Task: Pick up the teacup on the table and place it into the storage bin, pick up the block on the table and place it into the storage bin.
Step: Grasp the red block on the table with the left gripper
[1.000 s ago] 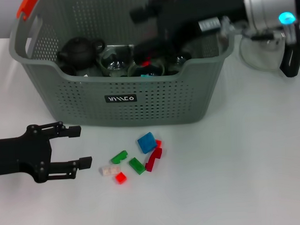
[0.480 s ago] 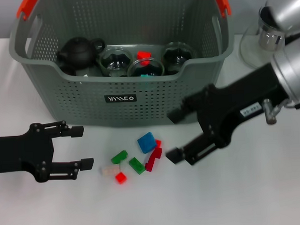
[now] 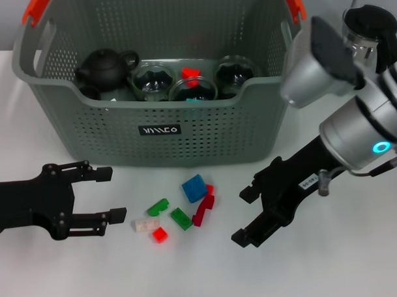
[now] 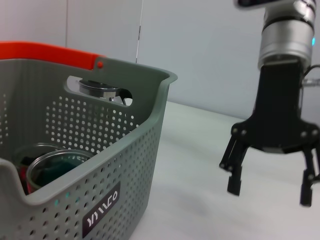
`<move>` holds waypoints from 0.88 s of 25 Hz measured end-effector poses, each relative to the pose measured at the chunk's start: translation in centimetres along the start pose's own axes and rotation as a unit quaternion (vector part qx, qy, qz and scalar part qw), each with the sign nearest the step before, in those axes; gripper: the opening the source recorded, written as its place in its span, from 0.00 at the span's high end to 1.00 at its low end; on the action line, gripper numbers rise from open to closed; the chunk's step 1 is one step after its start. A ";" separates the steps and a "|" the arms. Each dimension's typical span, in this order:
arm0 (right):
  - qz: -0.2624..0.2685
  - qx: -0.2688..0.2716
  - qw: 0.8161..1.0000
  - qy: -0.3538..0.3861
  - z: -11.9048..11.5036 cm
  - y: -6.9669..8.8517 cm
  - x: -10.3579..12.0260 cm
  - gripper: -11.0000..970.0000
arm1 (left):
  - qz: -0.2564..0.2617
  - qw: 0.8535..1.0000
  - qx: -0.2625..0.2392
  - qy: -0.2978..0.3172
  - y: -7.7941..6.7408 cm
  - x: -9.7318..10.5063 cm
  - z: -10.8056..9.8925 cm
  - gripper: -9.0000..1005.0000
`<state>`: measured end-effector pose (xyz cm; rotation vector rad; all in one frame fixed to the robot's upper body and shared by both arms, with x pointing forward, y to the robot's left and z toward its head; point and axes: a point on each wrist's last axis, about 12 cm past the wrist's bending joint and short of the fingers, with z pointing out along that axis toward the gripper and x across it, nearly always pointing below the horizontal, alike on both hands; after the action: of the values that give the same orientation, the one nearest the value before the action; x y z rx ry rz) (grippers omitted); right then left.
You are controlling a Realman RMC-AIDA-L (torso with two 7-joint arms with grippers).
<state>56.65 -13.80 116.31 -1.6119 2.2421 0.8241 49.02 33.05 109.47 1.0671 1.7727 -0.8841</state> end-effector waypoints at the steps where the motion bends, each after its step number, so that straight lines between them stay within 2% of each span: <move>1: 0.002 0.004 1.000 0.007 0.4 -0.2 0.0 0.04 | 0.000 1.000 0.000 0.000 0.0 0.0 0.0 0.19; 6: -0.001 0.008 0.999 0.037 2.4 -0.6 -0.5 0.04 | -0.001 1.000 -0.003 0.000 0.0 0.1 0.0 0.19; 11: -0.010 0.026 0.998 0.051 3.3 -1.1 -1.0 0.04 | -0.003 1.000 -0.002 -0.001 0.1 0.1 0.2 0.19; 17: -0.034 0.037 0.997 0.057 3.7 -1.0 -1.5 0.04 | -0.004 1.000 -0.005 0.000 0.1 0.2 0.2 0.19; 22: -0.048 0.023 0.998 0.043 3.0 -0.6 -1.8 0.04 | -0.001 1.000 -0.008 0.002 0.1 0.3 0.0 0.19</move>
<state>57.47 -10.80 114.68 -1.7481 2.2044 0.6857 49.00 33.17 109.17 1.0573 1.7814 -0.8680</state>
